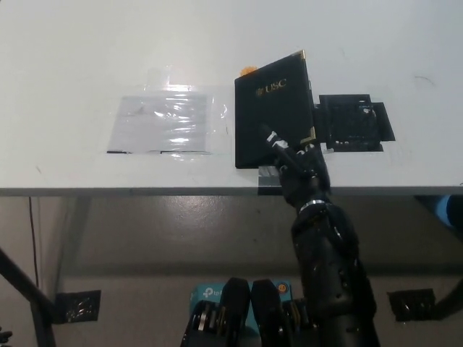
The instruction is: The robot uses its right hand to push the cover of the diary kept in the middle of the desk towards the left to open it
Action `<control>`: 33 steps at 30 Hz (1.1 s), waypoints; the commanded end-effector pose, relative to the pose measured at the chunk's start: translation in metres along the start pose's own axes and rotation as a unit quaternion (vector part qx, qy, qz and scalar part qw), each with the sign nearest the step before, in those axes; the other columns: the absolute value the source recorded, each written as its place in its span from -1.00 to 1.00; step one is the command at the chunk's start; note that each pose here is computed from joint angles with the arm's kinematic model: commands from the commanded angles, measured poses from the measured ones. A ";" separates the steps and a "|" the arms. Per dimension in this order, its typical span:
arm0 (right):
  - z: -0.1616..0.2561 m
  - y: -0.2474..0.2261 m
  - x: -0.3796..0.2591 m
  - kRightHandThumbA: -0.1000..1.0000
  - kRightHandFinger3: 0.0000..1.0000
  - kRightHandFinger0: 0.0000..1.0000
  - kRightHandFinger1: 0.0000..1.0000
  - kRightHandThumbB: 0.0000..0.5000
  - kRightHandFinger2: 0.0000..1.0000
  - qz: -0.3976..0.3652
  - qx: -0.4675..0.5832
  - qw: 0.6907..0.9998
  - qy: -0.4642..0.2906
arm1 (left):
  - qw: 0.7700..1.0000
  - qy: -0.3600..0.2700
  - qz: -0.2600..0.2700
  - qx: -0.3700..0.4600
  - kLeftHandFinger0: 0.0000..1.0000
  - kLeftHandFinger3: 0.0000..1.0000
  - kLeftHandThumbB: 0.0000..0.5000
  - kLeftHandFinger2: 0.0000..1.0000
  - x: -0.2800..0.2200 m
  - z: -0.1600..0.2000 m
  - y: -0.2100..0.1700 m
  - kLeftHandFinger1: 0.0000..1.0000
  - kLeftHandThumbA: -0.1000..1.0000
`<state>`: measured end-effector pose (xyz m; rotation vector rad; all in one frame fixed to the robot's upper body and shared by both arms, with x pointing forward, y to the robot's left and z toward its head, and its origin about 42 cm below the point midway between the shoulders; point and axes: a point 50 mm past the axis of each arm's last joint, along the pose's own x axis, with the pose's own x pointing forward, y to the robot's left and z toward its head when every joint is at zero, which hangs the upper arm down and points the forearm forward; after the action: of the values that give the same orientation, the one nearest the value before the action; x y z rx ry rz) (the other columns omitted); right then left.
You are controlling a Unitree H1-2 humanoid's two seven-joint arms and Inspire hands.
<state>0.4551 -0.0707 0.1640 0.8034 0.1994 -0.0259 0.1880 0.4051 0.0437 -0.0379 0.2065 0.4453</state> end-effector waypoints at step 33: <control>0.014 0.103 0.032 1.00 1.00 1.00 1.00 0.14 1.00 0.171 -0.533 0.821 -0.110 | 0.998 -0.044 -0.034 0.024 -0.19 -0.35 1.00 -0.48 0.012 0.027 -0.008 -0.04 0.30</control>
<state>0.4811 -0.0235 0.1853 -0.0793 0.0602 0.2583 0.1987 0.3974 0.0488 -0.0225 0.1912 0.4000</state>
